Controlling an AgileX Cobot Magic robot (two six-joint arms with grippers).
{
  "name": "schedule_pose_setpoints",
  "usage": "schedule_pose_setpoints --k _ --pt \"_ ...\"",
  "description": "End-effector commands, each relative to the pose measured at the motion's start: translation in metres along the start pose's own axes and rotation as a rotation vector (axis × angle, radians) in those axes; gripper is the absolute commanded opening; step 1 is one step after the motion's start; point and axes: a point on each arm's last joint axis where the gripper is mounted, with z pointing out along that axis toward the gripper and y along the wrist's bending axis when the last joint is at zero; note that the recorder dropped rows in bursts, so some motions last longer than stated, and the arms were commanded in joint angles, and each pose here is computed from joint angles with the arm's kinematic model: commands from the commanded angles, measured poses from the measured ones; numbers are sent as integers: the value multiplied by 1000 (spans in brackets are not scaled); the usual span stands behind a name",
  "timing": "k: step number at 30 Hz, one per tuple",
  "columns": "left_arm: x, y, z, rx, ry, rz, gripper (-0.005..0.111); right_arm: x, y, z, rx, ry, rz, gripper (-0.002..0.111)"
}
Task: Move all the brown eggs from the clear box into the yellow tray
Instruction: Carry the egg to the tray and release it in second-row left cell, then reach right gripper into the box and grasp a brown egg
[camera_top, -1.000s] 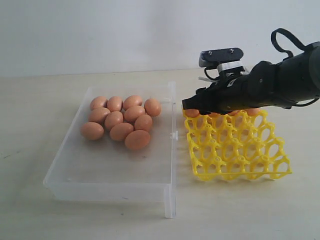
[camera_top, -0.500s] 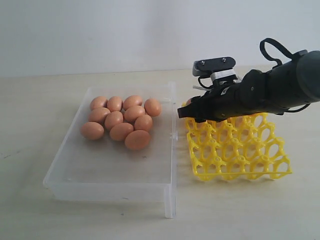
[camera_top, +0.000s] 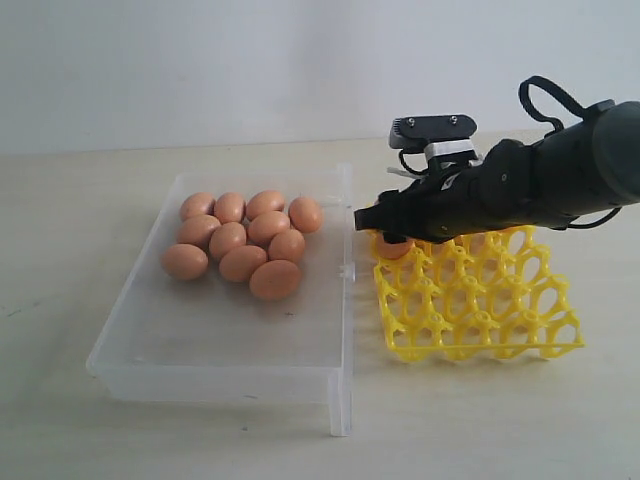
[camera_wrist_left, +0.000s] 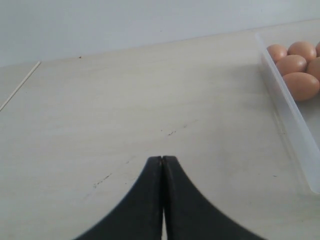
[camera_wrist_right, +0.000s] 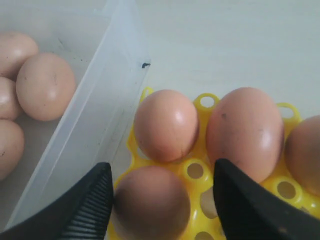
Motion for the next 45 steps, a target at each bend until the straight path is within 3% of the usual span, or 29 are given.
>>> schedule_pose_setpoints --k 1,8,11,15,22,26,32,34,45 --pt "-2 0 0 6 -13 -5 0 -3 1 -1 -1 -15 -9 58" --pt "-2 0 0 6 -13 -5 0 -11 10 -13 -30 -22 -33 56" --pt "-2 0 0 6 -13 -5 0 -24 29 -24 -87 1 -142 38" --pt "-2 0 0 6 -13 -5 0 -47 65 -36 -209 94 -279 0" --pt "-2 0 0 6 -13 -5 0 -80 128 -43 -379 206 -422 3" --pt "-2 0 0 6 -13 -5 0 -74 150 -22 -390 298 -525 17" --pt "-2 0 0 6 -13 -5 0 -46 155 21 -257 417 -784 52" --pt "-2 0 0 6 -13 -5 0 -36 151 34 -226 448 -828 58" --pt "-2 0 0 6 -13 -5 0 -18 150 57 -237 470 -915 58"
